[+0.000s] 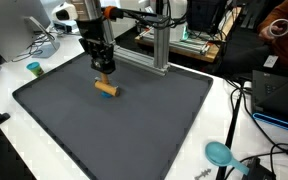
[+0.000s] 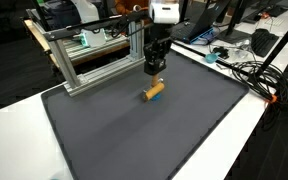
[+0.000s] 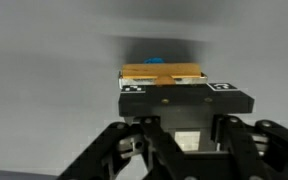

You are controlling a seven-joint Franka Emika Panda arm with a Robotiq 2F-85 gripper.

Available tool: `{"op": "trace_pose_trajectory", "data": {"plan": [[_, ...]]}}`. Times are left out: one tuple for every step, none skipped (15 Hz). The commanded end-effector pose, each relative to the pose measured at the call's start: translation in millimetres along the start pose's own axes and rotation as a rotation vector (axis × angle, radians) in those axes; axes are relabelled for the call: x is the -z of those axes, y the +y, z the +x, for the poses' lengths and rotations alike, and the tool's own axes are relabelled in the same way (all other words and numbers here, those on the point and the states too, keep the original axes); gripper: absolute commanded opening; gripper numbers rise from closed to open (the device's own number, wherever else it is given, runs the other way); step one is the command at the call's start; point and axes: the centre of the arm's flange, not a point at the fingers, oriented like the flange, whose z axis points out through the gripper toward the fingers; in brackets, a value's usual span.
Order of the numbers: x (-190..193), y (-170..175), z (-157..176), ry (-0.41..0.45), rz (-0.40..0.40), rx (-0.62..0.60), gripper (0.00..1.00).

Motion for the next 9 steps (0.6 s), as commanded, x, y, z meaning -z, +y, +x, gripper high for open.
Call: {"op": "trace_pose_trajectory", "data": {"plan": [[-14.4, 10.9, 8.5, -0.038, 0.005, 0.028, 0.23], [-16.8, 11.6, 10.8, -0.033, -0.001, 0.025, 0.23], [-20.4, 12.0, 13.3, -0.036, 0.0, 0.024, 0.23], [-22.9, 12.2, 14.8, -0.044, 0.005, 0.024, 0.23], [-26.7, 12.9, 15.8, -0.064, 0.0, 0.021, 0.23], [-29.5, 14.1, 16.0, -0.081, 0.0, 0.018, 0.23], [-31.4, 15.2, 16.0, -0.095, -0.002, 0.013, 0.23], [-33.8, 16.8, 16.0, -0.106, 0.0, 0.007, 0.23], [-34.9, 17.9, 16.7, -0.111, 0.004, 0.006, 0.23]]}}
